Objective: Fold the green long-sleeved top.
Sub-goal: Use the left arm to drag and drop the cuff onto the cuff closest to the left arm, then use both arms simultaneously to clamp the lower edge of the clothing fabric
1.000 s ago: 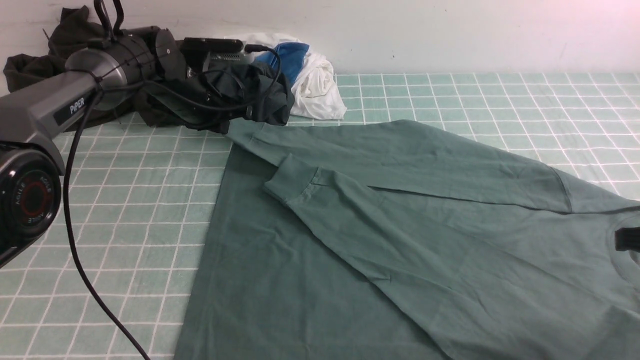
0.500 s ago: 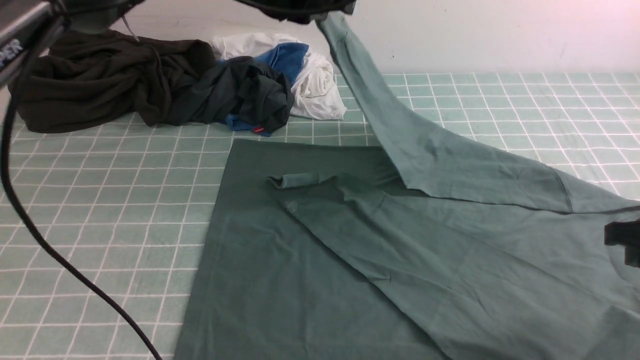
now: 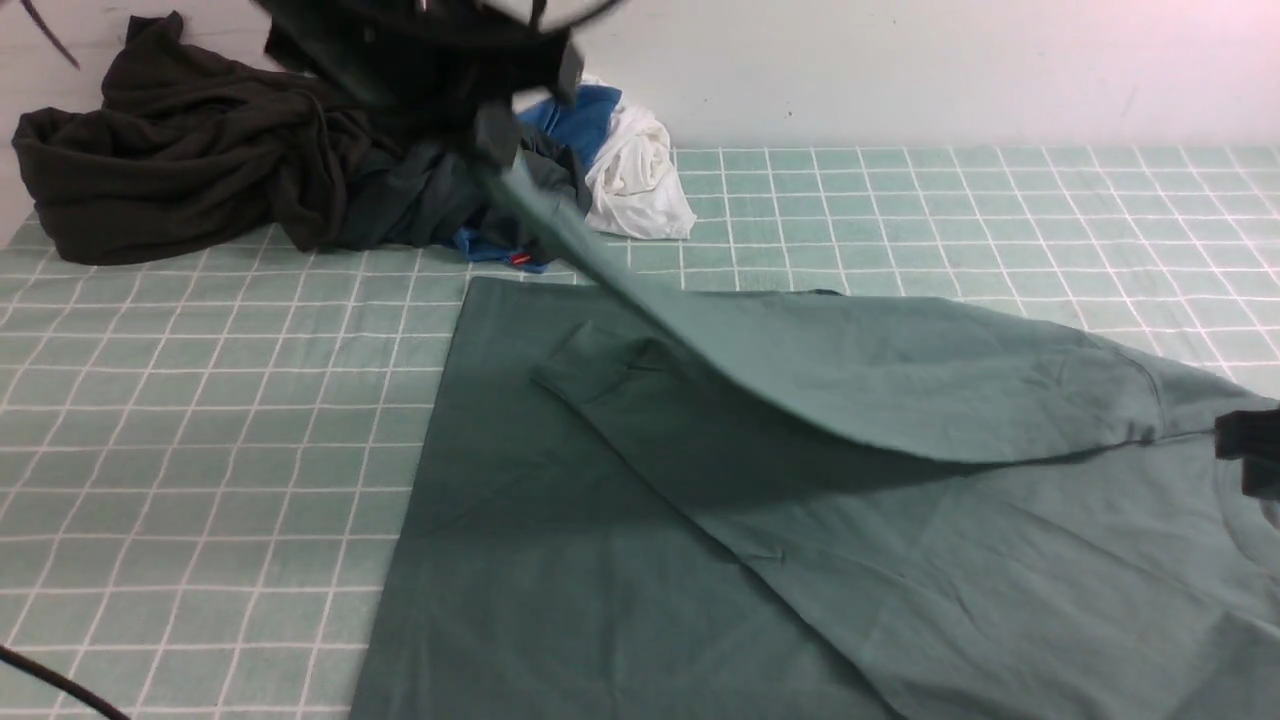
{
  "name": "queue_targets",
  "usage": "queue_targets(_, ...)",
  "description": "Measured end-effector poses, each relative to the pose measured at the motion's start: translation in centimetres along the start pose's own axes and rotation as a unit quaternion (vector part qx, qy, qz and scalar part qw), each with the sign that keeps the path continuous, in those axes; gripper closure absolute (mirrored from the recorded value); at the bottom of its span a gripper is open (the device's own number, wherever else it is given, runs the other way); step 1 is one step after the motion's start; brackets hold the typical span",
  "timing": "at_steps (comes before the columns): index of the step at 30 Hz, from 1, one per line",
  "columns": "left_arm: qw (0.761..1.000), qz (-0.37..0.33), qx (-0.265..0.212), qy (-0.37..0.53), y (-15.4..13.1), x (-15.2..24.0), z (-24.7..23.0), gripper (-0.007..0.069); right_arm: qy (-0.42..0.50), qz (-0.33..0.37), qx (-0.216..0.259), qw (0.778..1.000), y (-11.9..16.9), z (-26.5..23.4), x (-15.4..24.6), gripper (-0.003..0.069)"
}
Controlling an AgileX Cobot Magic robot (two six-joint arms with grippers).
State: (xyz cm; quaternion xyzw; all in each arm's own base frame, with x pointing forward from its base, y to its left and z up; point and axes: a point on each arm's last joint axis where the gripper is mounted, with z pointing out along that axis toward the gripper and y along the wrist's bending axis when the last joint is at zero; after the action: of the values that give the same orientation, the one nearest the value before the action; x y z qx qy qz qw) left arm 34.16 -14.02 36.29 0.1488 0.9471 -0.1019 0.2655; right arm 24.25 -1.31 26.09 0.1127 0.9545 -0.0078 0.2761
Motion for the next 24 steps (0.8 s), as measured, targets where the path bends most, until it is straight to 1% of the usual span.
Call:
queue_targets(2, 0.999, -0.009, -0.011, 0.051, 0.6, 2.8, 2.5, 0.0575, 0.003, -0.003, -0.003, 1.0, 0.1, 0.0, 0.1, 0.039)
queue_targets(5, 0.995, -0.014, -0.021, 0.092, 1.2, 6.6, 4.8, 0.0547, 0.006, -0.008, -0.01, 1.0, 0.2, -0.1, 0.1, 0.039)
queue_targets(7, 0.994, -0.013, -0.023, 0.11, 1.4, 8.5, 5.9, 0.0511, 0.007, -0.012, -0.014, 1.0, 0.3, -0.1, 0.1, 0.039)
queue_targets(8, 0.993, -0.009, -0.024, 0.118, 1.5, 9.2, 6.3, 0.0478, 0.009, -0.015, -0.017, 1.0, 0.3, -0.1, 0.2, 0.039)
queue_targets(9, 0.993, -0.008, -0.024, 0.116, 1.5, 9.1, 6.3, 0.0478, 0.009, -0.015, -0.017, 1.0, 0.3, -0.1, 0.2, 0.039)
queue_targets(11, 0.991, 0.005, -0.023, 0.134, 1.7, 10.3, 7.0, 0.0385, 0.017, -0.024, -0.023, 0.999, 0.5, -0.2, 0.2, 0.039)
queue_targets(12, 0.99, 0.016, -0.022, 0.138, 1.7, 10.5, 7.1, 0.0319, 0.023, -0.045, -0.028, 0.998, 1.1, -0.5, 0.3, 0.039)
queue_targets(14, 0.99, 0.026, -0.02, 0.137, 1.7, 10.5, 7.0, 0.027, 0.028, -0.061, -0.033, 0.997, 1.6, -0.9, 0.3, 0.039)
queue_targets(15, 0.99, 0.051, -0.016, 0.133, 1.6, 10.5, 6.4, 0.0196, 0.036, -0.091, -0.043, 0.994, 2.6, -1.8, 0.5, 0.039)
queue_targets(16, 0.989, 0.07, -0.014, 0.129, 1.4, 10.4, 5.8, 0.0156, 0.04, -0.111, -0.052, 0.992, 3.3, -2.5, 0.7, 0.039)
queue_targets(17, 0.989, 0.071, -0.014, 0.13, 1.4, 10.5, 5.8, 0.0148, 0.043, -0.12, -0.055, 0.99, 3.6, -2.7, 0.8, 0.039)
queue_targets(18, 0.987, 0.106, -0.008, 0.125, 0.7, 10.6, 4.3, 0.01, 0.047, -0.155, -0.071, 0.984, 4.9, -4.2, 1.4, 0.039)
queue_targets(20, 0.982, 0.143, 0.003, 0.127, -0.3, 11.2, 2.9, 0.008, 0.061, -0.194, -0.09, 0.975, 6.1, -5.6, 2.5, 0.039)
queue_targets(21, 0.975, 0.172, 0.013, 0.138, -1.1, 12.1, 2.1, 0.0072, 0.074, -0.227, -0.103, 0.966, 6.8, -6.7, 3.6, 0.039)
queue_targets(22, 0.974, 0.178, 0.015, 0.138, -1.2, 12.3, 2.0, 0.0071, 0.081, -0.237, -0.105, 0.962, 7.0, -7.0, 3.9, 0.039)
queue_targets(23, 0.96, 0.221, 0.031, 0.168, -2.2, 14.0, 1.8, 0.0069, 0.095, -0.277, -0.123, 0.948, 7.7, -8.3, 5.3, 0.039)
queue_targets(24, 0.951, 0.243, 0.04, 0.184, -2.6, 14.9, 1.9, 0.0069, 0.093, -0.294, -0.133, 0.942, 7.9, -9.0, 5.8, 0.039)
